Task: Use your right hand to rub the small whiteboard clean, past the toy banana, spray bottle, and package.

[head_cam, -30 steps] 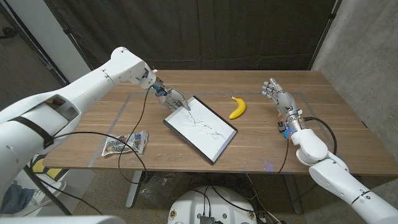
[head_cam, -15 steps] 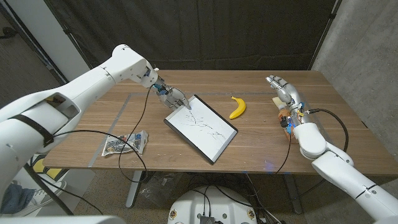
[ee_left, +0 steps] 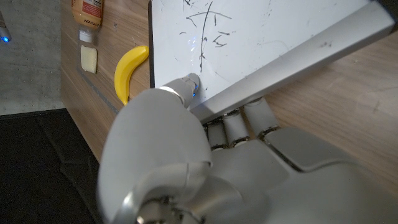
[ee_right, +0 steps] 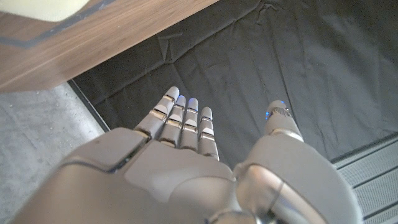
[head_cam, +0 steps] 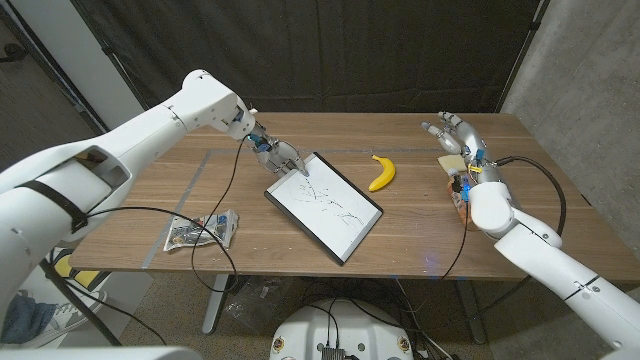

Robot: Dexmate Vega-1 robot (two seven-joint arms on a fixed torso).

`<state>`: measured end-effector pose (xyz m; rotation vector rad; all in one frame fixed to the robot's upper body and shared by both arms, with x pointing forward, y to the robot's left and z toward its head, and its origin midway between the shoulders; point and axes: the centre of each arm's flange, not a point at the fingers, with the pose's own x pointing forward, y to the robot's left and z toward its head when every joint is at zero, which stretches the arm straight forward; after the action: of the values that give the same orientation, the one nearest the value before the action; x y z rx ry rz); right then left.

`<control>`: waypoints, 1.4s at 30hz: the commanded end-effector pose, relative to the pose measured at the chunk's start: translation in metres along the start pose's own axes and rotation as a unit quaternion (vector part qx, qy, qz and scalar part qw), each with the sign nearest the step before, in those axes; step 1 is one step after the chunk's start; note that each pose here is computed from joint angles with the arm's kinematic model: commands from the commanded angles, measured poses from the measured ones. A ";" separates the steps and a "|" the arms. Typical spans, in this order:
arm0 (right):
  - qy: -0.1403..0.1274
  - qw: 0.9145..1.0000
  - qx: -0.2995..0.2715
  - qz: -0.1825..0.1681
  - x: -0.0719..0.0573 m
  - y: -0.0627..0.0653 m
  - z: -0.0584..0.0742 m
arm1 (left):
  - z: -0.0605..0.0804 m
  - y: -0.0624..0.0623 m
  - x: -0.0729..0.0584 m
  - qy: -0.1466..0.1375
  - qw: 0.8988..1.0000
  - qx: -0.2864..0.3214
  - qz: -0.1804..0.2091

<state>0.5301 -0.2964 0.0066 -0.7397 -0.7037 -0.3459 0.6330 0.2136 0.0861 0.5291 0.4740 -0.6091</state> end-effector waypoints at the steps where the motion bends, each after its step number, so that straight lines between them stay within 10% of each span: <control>1: 0.037 0.994 -0.102 -0.015 0.017 0.000 0.013 | -0.001 0.000 -0.002 0.004 1.000 -0.001 0.001; 10: 0.056 0.985 -0.165 -0.020 0.030 0.010 0.017 | -0.004 0.002 -0.004 0.003 1.000 -0.001 0.000; 42: 0.160 0.937 -0.304 0.059 0.081 0.028 -0.039 | -0.017 0.009 -0.011 -0.004 0.999 -0.041 -0.034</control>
<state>0.6047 -0.2929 0.0277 -1.1913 -0.3376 -0.5551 0.6247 0.2322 0.0836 0.4635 0.4997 -0.6246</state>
